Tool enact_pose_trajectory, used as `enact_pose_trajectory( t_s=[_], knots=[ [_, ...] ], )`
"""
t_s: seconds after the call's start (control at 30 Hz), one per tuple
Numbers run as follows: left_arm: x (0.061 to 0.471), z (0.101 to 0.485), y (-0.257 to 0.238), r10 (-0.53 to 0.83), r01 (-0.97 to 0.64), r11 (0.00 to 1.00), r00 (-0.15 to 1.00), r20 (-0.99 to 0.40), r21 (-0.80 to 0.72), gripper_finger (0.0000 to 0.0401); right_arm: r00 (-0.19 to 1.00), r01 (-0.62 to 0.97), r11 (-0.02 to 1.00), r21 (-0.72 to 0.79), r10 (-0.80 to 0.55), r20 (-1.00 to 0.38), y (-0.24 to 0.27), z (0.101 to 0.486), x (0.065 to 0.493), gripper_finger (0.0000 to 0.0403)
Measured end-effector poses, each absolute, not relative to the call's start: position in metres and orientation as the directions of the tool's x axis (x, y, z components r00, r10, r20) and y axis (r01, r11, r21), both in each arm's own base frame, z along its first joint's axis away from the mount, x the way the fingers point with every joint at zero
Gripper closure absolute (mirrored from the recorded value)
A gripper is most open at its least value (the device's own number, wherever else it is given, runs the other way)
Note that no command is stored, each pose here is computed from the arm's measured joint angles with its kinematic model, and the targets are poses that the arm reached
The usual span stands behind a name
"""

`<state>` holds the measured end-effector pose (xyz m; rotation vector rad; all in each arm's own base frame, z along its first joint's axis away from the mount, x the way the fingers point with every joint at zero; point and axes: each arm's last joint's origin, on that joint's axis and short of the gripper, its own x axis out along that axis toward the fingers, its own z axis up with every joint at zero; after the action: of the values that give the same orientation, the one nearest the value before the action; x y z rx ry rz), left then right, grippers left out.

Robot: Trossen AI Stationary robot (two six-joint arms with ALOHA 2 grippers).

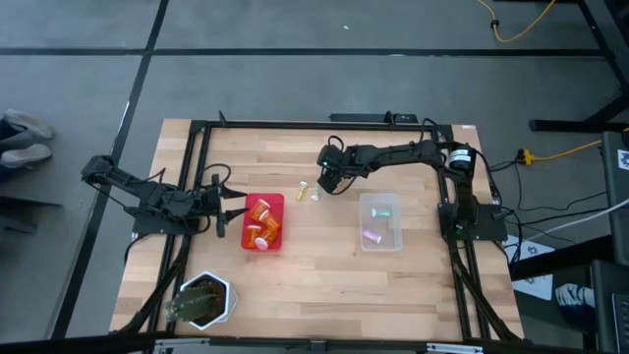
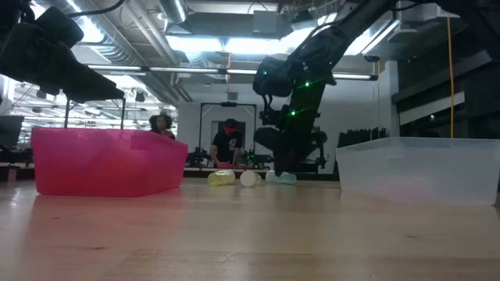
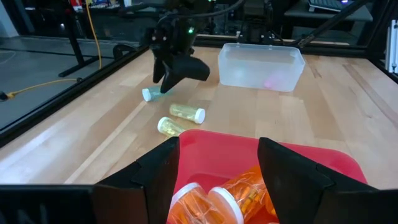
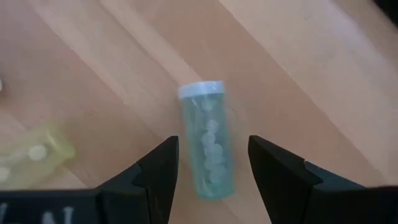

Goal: Pick and place medicine bottles into bin by pill shape (circle, oval)
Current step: Put the small blue pill bottle into the transparent bin

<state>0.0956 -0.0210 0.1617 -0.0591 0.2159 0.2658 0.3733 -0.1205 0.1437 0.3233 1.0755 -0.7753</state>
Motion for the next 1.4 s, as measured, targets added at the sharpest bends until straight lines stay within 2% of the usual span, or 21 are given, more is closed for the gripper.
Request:
enact_pose_trajectory(
  t_s=[0.43, 0.93, 1.27, 1.4],
  knots=[
    [0.096, 0.162, -0.021, 0.254, -0.267, 0.963, 0.942, -0.219, -0.028, 0.0189, 0.229, 0.708, 0.696, -0.123, -0.391, -0.891, -0.123, 0.129, 0.375, 0.0209],
    [0.096, 0.162, -0.021, 0.254, -0.267, 0.963, 0.942, -0.219, -0.03, 0.0189, 0.24, 0.759, 0.646, -0.086, -0.399, -0.885, -0.123, 0.129, 0.377, 0.026],
    [0.096, 0.162, -0.021, 0.254, -0.267, 0.963, 0.942, -0.219, -0.03, 0.0189, 0.234, 0.692, 0.708, -0.14, -0.404, -0.884, -0.121, 0.13, 0.377, 0.0312],
    [0.096, 0.162, -0.021, 0.254, -0.267, 0.963, 0.942, -0.219, -0.03, 0.0189, 0.192, 0.666, 0.72, -0.194, -0.417, -0.888, -0.113, 0.136, 0.38, 0.0319]
  ],
)
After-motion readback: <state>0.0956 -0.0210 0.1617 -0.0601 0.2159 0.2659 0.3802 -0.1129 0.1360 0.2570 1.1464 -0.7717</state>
